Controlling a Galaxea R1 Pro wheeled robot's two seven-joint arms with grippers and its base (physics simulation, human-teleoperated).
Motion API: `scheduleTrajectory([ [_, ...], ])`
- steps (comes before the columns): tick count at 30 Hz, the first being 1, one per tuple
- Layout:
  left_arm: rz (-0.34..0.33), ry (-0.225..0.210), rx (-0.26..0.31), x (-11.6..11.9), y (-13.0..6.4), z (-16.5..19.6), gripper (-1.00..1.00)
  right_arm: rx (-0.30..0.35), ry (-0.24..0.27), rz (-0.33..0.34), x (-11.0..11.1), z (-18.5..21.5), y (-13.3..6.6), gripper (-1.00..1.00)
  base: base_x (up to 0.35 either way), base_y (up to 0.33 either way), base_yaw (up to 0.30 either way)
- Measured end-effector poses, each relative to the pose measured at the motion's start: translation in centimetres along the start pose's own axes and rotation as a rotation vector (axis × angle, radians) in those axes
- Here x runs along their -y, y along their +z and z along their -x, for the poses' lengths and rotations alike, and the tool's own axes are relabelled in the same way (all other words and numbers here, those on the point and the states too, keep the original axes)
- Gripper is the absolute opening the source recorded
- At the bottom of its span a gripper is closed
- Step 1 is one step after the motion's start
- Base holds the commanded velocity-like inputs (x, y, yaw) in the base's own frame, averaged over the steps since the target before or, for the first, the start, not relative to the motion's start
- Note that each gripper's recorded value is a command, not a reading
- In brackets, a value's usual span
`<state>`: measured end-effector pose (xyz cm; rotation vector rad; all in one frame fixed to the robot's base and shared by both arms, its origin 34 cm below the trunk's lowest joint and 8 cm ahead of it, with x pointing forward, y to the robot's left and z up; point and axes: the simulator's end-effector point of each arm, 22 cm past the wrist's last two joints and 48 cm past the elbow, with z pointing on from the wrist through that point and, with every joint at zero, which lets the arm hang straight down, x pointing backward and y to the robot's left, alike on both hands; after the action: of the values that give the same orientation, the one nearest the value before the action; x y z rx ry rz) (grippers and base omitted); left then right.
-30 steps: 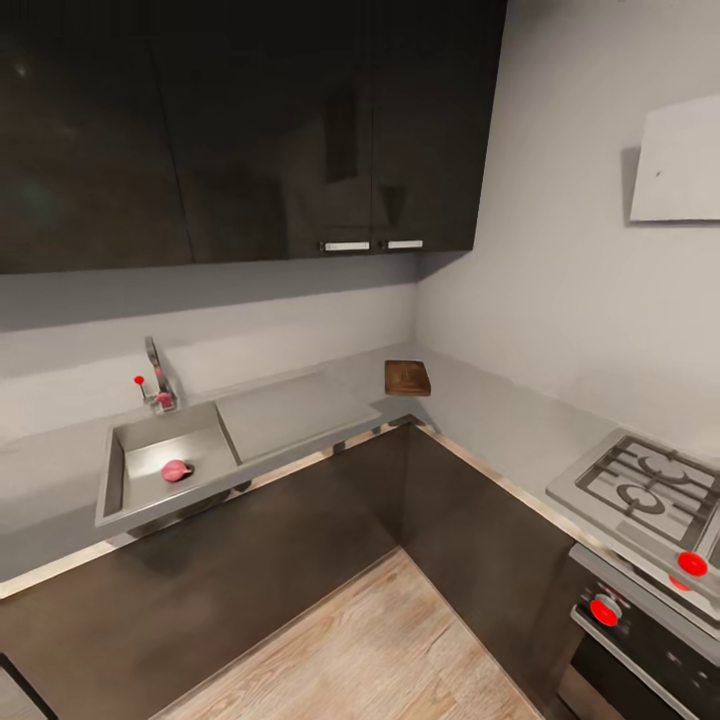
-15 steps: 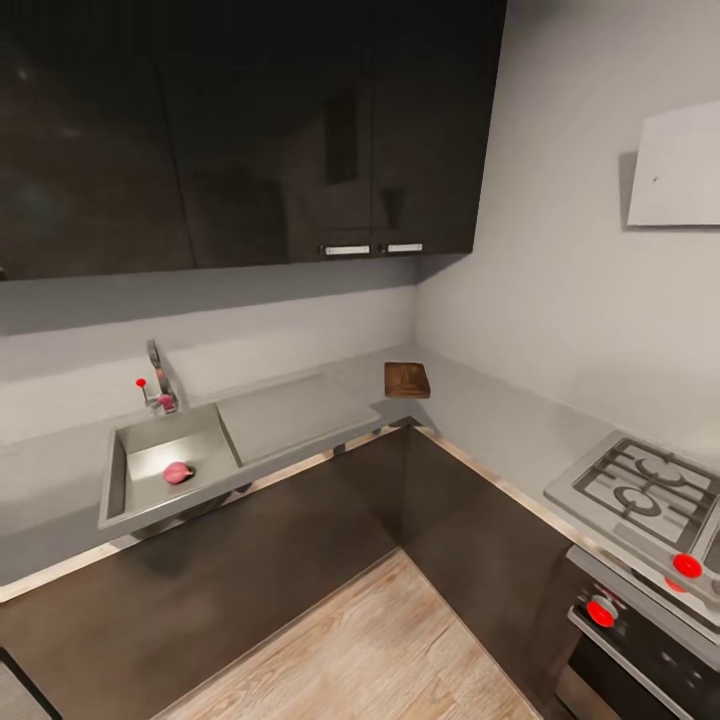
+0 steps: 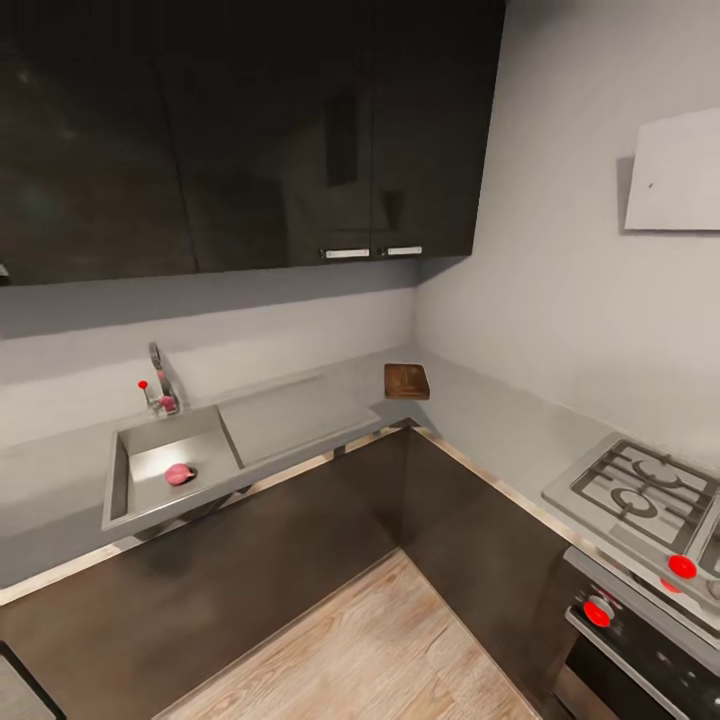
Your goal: In the kitchen, take the Vidalia onion out of the sink, dice it on the chopping board with the paring knife, put the diced onion into the bowl on the countertop, then place both the paring knife and the chopping board into the sink.
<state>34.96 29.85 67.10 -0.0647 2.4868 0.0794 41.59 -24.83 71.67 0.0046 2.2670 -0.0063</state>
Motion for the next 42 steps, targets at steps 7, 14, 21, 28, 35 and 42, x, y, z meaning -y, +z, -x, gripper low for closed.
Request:
scheduleTrajectory([
  [7,0.001,0.000,0.002,-0.1,-0.5,0.2,1.00,-0.004,0.000,0.000,0.0,0.0,-0.6,1.00,0.000,0.000,0.000],
  [14,0.002,0.000,0.002,-0.2,-1.1,0.2,1.00,-0.016,0.001,-0.001,0.0,-0.3,-1.2,1.00,0.000,0.000,0.000],
  [21,0.002,0.000,0.002,-0.2,-1.1,0.2,1.00,-0.016,0.001,-0.001,0.1,-0.4,-1.2,1.00,0.000,0.000,0.000],
  [28,0.002,0.000,0.002,-0.2,-1.1,0.2,1.00,-0.015,0.000,0.000,0.0,-0.3,-1.2,1.00,0.000,0.000,0.000],
  [35,0.000,0.000,0.003,-0.1,-1.1,0.3,1.00,-0.015,-0.002,0.001,0.0,-0.3,-1.2,1.00,0.000,0.000,0.000],
  [42,0.000,0.002,0.060,0.0,-1.1,1.4,1.00,-0.015,-0.002,0.002,0.0,-0.3,-1.2,1.00,0.000,0.000,0.000],
])
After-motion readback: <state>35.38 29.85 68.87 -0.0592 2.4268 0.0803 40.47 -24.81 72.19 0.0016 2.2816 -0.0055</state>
